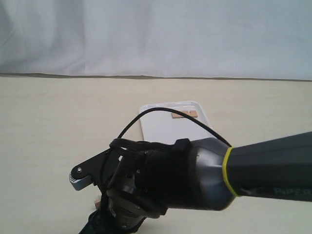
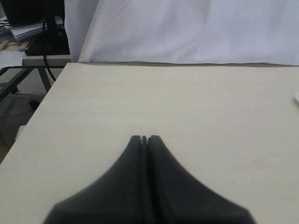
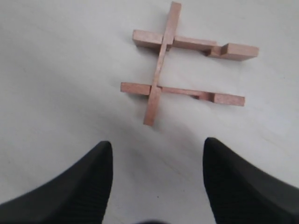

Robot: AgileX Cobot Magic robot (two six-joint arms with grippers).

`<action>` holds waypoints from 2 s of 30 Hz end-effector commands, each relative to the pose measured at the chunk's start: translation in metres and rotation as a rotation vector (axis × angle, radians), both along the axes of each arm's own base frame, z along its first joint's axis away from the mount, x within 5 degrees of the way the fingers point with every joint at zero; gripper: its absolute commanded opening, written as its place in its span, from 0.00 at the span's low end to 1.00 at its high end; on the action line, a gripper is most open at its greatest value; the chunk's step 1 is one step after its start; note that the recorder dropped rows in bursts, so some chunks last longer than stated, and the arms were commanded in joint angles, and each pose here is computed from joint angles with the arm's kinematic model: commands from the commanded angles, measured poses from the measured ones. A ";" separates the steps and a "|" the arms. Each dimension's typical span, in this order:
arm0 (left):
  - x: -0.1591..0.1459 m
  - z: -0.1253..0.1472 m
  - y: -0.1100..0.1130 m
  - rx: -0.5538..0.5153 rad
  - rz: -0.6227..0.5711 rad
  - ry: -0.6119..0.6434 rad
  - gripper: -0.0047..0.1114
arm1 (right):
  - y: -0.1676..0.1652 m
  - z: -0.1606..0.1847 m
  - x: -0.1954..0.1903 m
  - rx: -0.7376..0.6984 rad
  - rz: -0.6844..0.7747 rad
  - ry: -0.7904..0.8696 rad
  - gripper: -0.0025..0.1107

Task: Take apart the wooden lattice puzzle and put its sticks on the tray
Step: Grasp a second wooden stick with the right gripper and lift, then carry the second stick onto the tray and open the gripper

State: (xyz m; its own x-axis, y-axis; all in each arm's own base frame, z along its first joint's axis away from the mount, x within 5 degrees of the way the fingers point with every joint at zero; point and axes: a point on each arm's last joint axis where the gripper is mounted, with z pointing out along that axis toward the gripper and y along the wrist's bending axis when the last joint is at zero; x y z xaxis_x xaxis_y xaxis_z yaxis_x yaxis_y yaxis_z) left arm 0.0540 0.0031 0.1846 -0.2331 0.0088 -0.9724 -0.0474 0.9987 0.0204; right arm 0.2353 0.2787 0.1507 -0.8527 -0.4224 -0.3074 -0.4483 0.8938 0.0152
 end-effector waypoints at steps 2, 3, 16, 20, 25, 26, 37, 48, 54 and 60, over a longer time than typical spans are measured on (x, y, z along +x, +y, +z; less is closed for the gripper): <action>0.000 0.001 0.000 -0.004 -0.001 -0.014 0.04 | 0.002 -0.014 0.004 0.006 0.002 -0.005 0.50; 0.000 0.001 0.000 -0.004 -0.001 -0.014 0.04 | 0.003 -0.016 0.004 0.008 0.003 -0.005 0.50; 0.000 0.001 0.000 -0.004 -0.001 -0.014 0.04 | 0.009 -0.027 0.007 0.048 0.006 -0.012 0.31; 0.000 0.001 0.000 -0.004 -0.001 -0.014 0.04 | 0.009 -0.031 0.007 0.052 -0.010 -0.008 0.30; 0.000 0.001 0.000 -0.004 -0.001 -0.014 0.04 | 0.010 -0.036 0.007 0.043 -0.014 0.002 0.30; 0.000 0.001 0.000 -0.004 -0.001 -0.014 0.04 | 0.009 -0.036 0.008 0.042 -0.014 0.000 0.30; 0.000 0.001 0.000 -0.004 -0.001 -0.014 0.04 | 0.008 -0.036 0.009 0.026 -0.013 -0.017 0.06; 0.000 0.001 0.000 -0.004 -0.001 -0.014 0.04 | 0.006 -0.011 0.008 0.046 0.010 -0.058 0.06; 0.000 0.001 0.000 -0.004 -0.001 -0.014 0.04 | 0.001 0.043 0.015 0.008 0.072 -0.139 0.06; 0.000 0.001 0.000 -0.004 -0.001 -0.014 0.04 | -0.053 0.101 0.049 -0.041 0.057 -0.219 0.06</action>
